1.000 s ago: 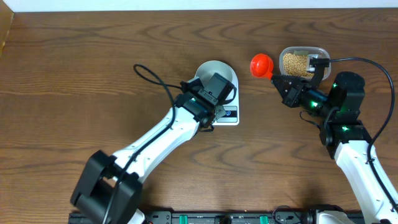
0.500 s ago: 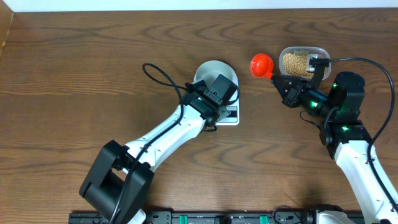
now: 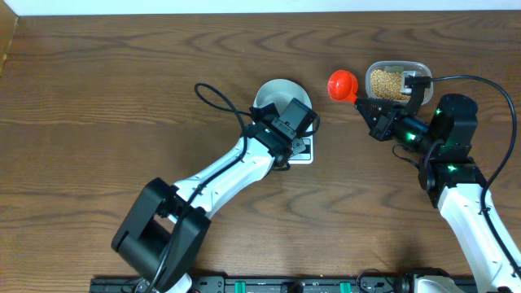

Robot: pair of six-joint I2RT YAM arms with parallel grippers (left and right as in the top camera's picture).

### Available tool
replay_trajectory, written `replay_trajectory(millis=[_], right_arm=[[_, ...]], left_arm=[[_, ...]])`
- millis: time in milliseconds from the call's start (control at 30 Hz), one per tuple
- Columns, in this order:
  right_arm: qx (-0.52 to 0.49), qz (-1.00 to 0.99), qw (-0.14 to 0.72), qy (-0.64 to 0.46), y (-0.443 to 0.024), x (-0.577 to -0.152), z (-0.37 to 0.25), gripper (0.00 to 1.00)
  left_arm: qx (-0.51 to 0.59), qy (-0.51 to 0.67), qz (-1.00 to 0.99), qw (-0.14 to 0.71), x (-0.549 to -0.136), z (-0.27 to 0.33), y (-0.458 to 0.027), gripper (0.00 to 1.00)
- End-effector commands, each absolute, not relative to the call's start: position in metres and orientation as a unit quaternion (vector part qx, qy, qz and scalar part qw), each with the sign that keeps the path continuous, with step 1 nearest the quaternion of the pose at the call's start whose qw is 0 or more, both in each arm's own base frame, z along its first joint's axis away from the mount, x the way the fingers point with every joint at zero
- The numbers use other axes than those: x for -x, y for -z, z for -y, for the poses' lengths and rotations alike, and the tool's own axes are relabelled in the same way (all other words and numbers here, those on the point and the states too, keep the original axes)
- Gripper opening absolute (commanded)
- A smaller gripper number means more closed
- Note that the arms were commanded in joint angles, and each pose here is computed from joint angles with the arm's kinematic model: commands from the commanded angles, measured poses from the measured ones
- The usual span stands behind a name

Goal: Scoop item into bowl and weigh 50g on scale

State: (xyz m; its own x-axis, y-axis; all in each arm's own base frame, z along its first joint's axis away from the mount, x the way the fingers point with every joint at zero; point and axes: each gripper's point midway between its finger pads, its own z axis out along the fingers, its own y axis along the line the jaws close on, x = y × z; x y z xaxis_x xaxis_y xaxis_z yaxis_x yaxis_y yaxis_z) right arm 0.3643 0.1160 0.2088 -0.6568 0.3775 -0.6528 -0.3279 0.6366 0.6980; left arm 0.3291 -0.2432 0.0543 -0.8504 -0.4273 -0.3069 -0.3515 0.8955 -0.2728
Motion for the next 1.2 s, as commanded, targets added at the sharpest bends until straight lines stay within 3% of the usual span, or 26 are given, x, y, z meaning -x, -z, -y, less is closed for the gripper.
replay_trajectory(millis=[0, 1167], right_arm=[[-0.006, -0.801, 0.426, -0.42, -0.216, -0.368, -0.114, 0.01], [-0.003, -0.805, 0.422, -0.417, -0.212, -0.366, -0.114, 0.01]], left_arm=[[0.199, 0.082, -0.961, 0.173, -0.326, 0.242, -0.036, 0.07], [0.205, 0.083, -0.959, 0.177, -0.335, 0.247, -0.017, 0.07]])
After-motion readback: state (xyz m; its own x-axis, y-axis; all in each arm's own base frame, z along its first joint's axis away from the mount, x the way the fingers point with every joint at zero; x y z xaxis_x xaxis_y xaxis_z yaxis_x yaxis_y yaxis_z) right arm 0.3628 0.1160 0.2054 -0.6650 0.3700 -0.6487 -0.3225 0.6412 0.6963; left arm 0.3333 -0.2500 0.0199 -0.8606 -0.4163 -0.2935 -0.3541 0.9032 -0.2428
